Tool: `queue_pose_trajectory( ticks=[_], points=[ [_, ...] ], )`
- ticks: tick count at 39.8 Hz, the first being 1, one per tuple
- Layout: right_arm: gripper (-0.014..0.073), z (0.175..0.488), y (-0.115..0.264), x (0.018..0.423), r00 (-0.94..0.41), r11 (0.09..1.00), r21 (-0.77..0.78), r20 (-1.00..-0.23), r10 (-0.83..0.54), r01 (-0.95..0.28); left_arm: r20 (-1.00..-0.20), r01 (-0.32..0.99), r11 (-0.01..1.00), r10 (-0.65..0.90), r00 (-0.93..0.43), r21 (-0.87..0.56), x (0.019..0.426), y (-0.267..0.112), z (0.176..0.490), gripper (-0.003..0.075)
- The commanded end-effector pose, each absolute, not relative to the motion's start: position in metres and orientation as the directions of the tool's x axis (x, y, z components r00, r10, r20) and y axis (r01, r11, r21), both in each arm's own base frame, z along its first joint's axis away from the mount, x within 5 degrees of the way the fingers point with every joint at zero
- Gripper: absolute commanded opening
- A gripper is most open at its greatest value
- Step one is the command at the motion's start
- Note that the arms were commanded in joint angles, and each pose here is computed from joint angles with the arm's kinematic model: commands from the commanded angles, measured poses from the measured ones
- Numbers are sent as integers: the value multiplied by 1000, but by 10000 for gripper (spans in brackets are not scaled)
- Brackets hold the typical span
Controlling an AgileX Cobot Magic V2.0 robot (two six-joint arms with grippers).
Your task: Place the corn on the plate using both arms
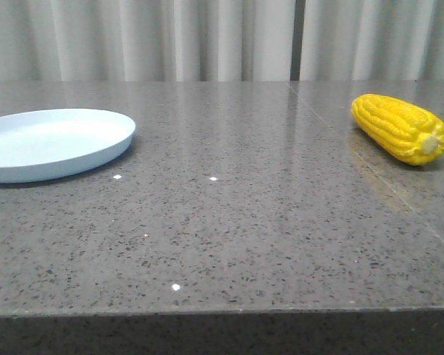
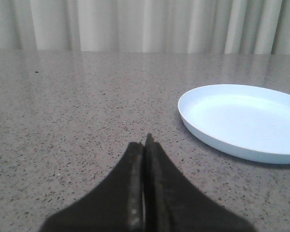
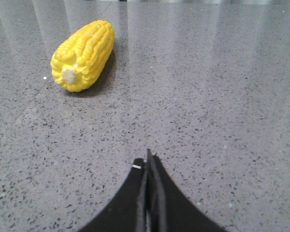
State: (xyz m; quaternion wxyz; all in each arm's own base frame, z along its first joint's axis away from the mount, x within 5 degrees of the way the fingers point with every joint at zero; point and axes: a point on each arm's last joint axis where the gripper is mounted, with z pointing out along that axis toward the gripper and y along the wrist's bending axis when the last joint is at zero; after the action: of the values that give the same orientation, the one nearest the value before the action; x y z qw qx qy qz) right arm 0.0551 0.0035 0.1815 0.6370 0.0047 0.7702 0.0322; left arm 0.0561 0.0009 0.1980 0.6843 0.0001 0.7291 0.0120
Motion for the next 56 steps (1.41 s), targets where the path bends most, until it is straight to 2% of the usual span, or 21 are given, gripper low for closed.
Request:
queue_pose_trajectory(
  ticks=[1,15,20,25,28,32,36,43,49,56],
  points=[
    [-69,191,2,55,-91,998,55,-994,52,-25,-999,-18,1000,9,34,8,55,1,205,-20],
    [-69,193,2,55,-64,998,55,-996,54,-24,-998,-20,1000,17,55,16,55,1,207,-20],
    [-69,202,1,55,33,998,55,-998,56,-17,-989,-22,1000,14,147,10,54,1,215,-20],
    [-69,218,0,53,129,998,59,-990,61,-15,-948,-27,1000,17,317,9,50,1,233,-20],
    [-69,232,1,50,150,998,59,-987,61,-20,-923,-28,1000,19,383,9,46,1,248,-20],
    [-68,254,2,43,153,998,56,-986,60,-30,-914,-27,1000,19,406,9,39,1,273,-20],
    [-68,280,3,37,124,998,53,-991,58,-42,-932,-25,1000,21,361,12,34,1,302,-20],
    [-68,318,4,45,25,997,52,-998,53,-51,-987,-24,999,32,155,28,53,1,335,-20],
    [-68,331,5,66,-68,997,55,-996,52,-49,-997,-32,997,75,33,74,78,2,345,-20],
    [-67,332,5,76,-100,997,58,-994,53,-46,-997,-30,997,75,20,74,86,3,346,-19]
  ],
)
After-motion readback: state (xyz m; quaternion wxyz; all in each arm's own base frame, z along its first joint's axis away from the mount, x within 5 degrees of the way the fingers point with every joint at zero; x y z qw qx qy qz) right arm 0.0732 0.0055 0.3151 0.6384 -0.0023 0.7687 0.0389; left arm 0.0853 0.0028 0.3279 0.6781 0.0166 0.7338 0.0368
